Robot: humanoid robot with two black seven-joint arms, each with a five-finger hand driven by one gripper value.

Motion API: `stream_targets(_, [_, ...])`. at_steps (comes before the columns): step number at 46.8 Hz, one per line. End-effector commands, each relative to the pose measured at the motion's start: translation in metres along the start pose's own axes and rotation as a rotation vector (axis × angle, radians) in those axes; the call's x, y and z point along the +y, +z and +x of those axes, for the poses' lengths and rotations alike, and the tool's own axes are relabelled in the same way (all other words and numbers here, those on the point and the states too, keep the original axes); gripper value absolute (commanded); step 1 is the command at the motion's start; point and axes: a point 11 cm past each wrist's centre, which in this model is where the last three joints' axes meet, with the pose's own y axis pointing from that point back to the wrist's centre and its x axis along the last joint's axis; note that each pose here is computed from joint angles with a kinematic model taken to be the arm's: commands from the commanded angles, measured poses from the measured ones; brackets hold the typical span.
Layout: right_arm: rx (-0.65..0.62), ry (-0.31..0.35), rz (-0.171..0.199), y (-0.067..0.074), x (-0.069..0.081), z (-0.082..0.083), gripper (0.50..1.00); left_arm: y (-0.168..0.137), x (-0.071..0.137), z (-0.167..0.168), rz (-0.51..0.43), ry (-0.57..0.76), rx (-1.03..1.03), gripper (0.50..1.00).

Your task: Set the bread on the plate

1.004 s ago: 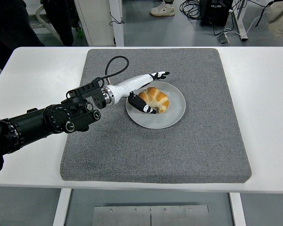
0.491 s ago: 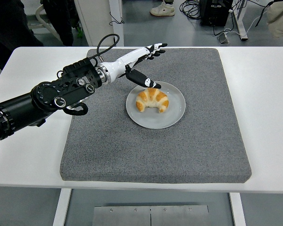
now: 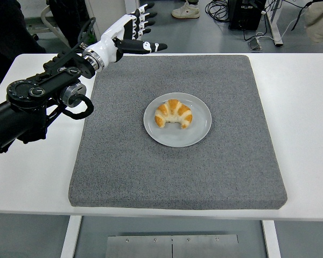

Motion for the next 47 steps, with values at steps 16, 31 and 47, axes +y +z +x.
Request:
stream_targets(16, [0.000,0.000,-0.002,0.001,0.000,0.000,1.000,0.001,0.009,0.027,-0.057,0.118,0.186,0.974])
stream_targets(31, [0.000,0.000,-0.002,0.001,0.000,0.000,1.000,-0.016,0.023,0.045,-0.085,0.211,0.409,0.972])
stream_targets(47, [0.000,0.000,-0.002,0.001,0.000,0.000,1.000,-0.038,0.039,0.055,-0.101,0.292,0.525,0.972])
